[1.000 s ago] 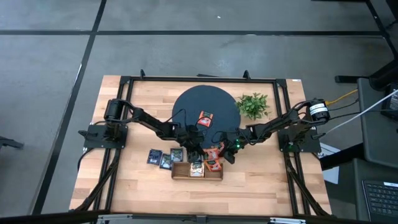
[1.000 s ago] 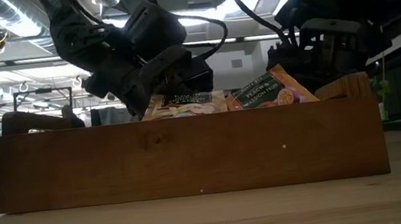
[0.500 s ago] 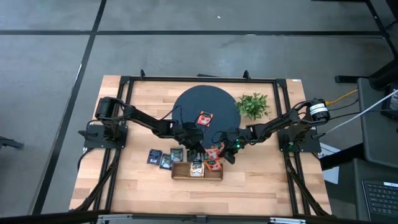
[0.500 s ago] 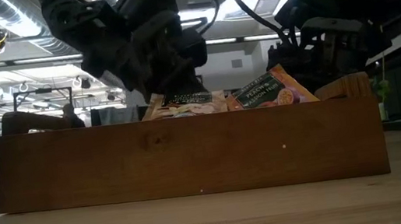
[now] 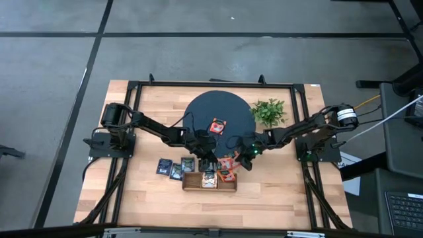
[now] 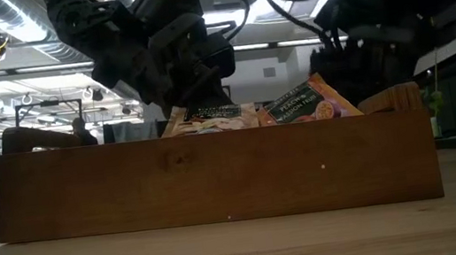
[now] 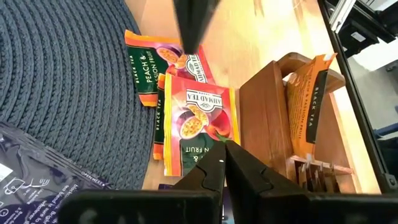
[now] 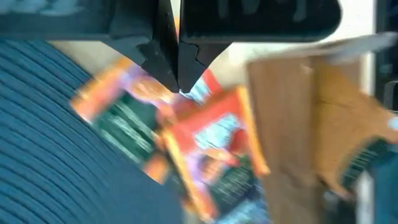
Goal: Pick & Place Tea
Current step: Put the orange tea bag into the right section of the wooden organizer
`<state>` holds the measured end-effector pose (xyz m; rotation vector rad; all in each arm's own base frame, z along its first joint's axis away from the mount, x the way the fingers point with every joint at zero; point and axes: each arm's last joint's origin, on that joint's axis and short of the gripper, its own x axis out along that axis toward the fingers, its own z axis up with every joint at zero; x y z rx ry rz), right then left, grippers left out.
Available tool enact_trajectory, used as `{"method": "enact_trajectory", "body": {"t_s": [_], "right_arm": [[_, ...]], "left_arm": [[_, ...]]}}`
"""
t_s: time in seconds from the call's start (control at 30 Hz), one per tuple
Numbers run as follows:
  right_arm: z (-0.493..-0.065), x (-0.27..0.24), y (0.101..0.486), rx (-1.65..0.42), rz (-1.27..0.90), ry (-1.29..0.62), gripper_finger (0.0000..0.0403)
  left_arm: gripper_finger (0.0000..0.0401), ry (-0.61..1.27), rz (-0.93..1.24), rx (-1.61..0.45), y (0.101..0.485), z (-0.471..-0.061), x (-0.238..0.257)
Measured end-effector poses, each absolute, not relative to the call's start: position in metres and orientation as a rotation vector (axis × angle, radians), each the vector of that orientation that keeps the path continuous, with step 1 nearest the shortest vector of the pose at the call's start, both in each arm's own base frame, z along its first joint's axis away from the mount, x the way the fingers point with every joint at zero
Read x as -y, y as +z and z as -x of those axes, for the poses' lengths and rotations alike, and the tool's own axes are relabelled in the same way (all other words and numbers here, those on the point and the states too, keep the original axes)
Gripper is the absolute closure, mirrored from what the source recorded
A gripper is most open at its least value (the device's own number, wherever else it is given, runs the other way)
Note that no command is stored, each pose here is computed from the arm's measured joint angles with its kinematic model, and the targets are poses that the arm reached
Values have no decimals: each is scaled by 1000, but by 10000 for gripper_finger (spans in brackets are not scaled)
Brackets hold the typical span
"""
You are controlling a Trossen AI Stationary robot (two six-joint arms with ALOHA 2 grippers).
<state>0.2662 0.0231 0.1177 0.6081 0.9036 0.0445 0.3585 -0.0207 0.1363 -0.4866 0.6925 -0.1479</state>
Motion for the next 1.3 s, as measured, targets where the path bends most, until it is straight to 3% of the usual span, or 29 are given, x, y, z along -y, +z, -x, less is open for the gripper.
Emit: {"method": "enact_trajectory", "body": {"t_s": [0.87, 1.13, 1.3], "right_arm": [[-245, -17, 108, -1124, -525, -143, 399], [-224, -12, 128, -1137, -450, -295, 398], [-222, -12, 149, -1029, -486, -257, 390]], "left_arm": [[395, -146, 488, -692, 136, -358, 21], [393, -141, 483, -684, 137, -359, 21], [395, -146, 473, -679, 137, -359, 21]]}}
